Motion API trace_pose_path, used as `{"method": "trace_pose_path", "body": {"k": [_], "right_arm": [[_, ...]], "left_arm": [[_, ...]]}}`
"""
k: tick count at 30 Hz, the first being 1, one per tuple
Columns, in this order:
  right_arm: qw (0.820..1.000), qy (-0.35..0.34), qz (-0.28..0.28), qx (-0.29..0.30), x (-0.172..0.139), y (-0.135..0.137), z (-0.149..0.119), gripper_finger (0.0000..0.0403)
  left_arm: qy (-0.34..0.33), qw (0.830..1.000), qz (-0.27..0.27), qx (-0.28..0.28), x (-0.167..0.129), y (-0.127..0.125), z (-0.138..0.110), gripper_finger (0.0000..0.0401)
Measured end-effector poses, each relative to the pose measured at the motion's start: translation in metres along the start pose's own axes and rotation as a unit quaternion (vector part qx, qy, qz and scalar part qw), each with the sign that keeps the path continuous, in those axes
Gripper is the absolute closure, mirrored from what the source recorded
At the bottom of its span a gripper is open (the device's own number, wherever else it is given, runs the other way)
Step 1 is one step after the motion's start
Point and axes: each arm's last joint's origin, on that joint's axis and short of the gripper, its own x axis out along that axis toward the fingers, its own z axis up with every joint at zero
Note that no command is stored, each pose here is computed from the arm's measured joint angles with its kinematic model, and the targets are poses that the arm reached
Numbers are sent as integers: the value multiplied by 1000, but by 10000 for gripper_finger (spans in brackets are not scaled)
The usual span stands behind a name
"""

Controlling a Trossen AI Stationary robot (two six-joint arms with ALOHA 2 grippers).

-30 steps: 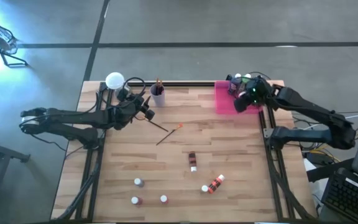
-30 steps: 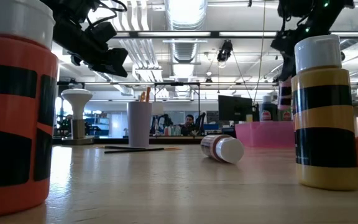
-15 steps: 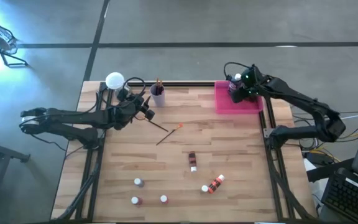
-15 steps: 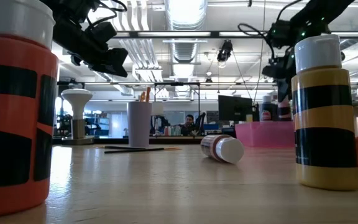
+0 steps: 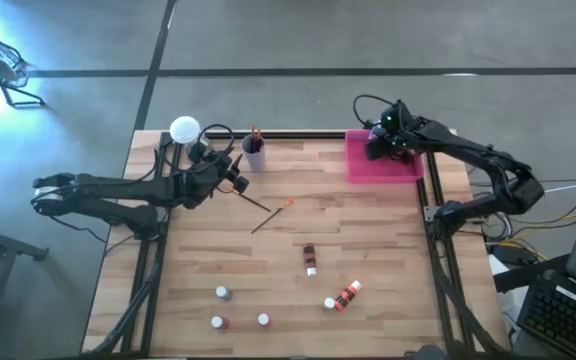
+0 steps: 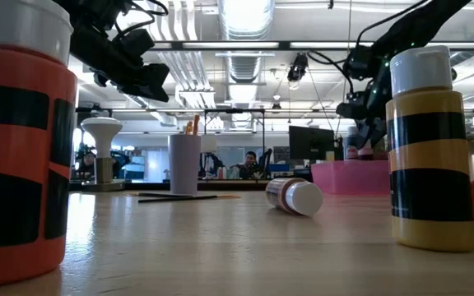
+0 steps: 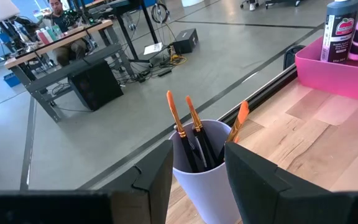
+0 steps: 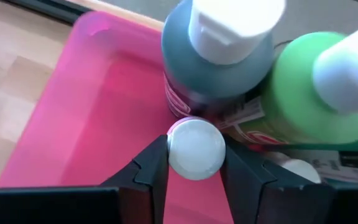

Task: Pick & Place Paint Supplies
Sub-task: Put the small pink paint bottle into the pink bin

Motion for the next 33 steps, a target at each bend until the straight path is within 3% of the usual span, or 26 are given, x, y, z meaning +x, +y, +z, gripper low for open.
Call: {"method": "trace_pose_path", "body": {"k": [7,15,25,33], "right_arm": [[1000,25,-14,-4,17,0,-1,278],[999,29,-21,-5,22,-3,-1,289],[1000,16,-17,-11,13,-4,0,207],[1000,-17,-7,-6,-6,-7,1,188]], "left_arm": [[0,1000,0,0,0,0,0,250],[0,1000,0,0,0,0,0,250],[0,1000,0,0,0,0,0,250],[0,1000,0,0,0,0,0,250]]}}
